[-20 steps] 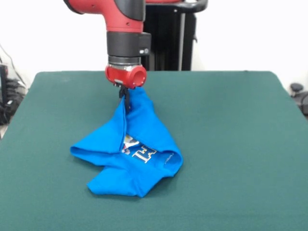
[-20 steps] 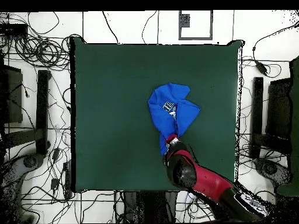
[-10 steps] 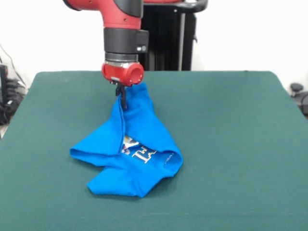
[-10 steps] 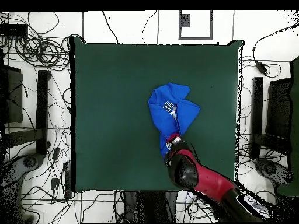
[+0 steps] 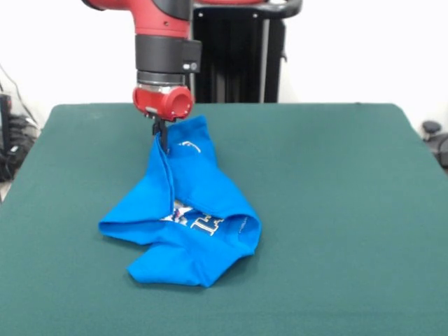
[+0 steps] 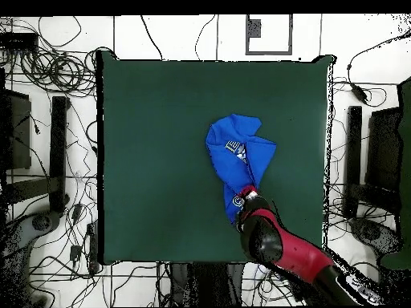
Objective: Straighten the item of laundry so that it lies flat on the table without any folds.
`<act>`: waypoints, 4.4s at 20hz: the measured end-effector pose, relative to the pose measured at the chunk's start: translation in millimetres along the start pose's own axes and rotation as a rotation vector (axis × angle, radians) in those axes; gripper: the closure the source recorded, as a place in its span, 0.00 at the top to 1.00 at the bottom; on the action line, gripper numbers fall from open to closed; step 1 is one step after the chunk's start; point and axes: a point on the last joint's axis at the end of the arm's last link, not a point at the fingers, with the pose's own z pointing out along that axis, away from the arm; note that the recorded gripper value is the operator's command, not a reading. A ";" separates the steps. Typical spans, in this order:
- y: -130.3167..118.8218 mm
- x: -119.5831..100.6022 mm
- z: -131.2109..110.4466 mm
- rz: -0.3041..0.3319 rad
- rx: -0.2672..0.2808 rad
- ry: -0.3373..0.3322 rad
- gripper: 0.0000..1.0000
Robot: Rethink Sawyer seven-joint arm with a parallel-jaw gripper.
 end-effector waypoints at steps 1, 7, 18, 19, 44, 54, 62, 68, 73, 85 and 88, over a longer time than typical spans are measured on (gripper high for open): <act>-1.9 -0.7 -0.1 0.000 0.000 0.000 0.00; -4.7 -0.7 -0.4 -0.004 -0.001 0.000 0.00; -23.5 11.9 2.8 -0.043 -0.015 0.025 0.00; -26.3 12.0 2.8 -0.044 -0.016 0.025 0.00; -107.8 4.3 -8.5 -0.045 -0.029 0.022 0.00; -106.3 10.0 -4.7 -0.046 -0.032 0.036 0.00; -104.0 2.4 -0.8 -0.068 0.009 0.108 1.00; -102.8 -5.2 1.2 -0.070 0.017 0.124 1.00; -94.8 -8.5 2.6 -0.068 -0.007 0.119 1.00; -94.4 -24.8 -3.0 -0.061 -0.017 0.086 1.00; -95.8 -29.6 -5.6 -0.062 -0.015 0.076 1.00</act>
